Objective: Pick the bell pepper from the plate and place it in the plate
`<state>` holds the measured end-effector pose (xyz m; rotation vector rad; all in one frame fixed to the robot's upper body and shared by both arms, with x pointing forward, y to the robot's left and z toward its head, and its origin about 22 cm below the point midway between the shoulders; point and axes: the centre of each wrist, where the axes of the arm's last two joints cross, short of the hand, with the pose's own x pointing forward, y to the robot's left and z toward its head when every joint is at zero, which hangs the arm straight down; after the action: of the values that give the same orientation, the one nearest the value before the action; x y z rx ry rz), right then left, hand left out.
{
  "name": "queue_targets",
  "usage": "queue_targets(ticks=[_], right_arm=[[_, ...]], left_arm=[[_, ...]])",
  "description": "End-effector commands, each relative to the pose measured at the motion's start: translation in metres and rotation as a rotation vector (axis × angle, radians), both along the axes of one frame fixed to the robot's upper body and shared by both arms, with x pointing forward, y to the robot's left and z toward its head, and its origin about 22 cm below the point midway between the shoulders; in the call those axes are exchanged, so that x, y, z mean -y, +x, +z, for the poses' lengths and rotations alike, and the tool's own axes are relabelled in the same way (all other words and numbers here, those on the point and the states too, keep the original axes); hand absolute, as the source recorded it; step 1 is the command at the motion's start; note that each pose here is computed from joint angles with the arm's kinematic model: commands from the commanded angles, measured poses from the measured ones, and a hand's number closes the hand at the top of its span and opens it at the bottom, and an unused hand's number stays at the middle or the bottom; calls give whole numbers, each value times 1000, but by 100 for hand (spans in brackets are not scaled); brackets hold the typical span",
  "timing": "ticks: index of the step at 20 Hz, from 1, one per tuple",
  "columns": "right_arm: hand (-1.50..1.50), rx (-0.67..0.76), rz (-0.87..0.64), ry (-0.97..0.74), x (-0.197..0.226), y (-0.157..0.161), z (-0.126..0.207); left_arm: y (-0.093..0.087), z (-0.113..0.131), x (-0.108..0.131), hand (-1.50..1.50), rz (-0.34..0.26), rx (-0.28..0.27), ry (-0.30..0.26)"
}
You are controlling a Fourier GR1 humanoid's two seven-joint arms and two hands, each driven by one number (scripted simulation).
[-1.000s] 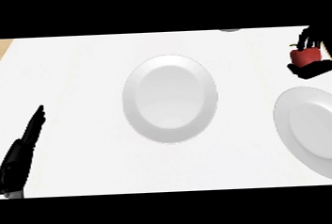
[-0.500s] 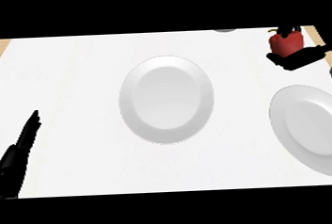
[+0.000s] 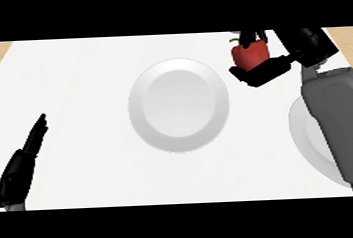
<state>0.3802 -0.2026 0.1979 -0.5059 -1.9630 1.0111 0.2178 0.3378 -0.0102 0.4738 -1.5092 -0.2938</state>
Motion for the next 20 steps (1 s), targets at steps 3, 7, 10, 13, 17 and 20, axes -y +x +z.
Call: queue_targets(ticks=[3, 7, 10, 13, 17, 20], right_arm=[[150, -108, 19, -24, -77, 1, 6], [150, -176, 31, -118, -114, 4, -32], [150, -208, 44, -138, -137, 5, -57], [150, -231, 34, -143, -149, 11, -77], [150, -387, 63, -114, -153, 13, -96], [-150, -428, -88, 8, -146, 23, -100]], left_arm=[[4, 6, -4, 0, -4, -9, 7], [5, 6, 0, 0, -24, 8, 12], [0, 11, -6, 0, -14, 19, 5], [18, 14, 3, 0, -15, 9, -14], [8, 23, 1, 0, -28, 14, 16], [-1, 5, 10, 0, -41, 2, -14]])
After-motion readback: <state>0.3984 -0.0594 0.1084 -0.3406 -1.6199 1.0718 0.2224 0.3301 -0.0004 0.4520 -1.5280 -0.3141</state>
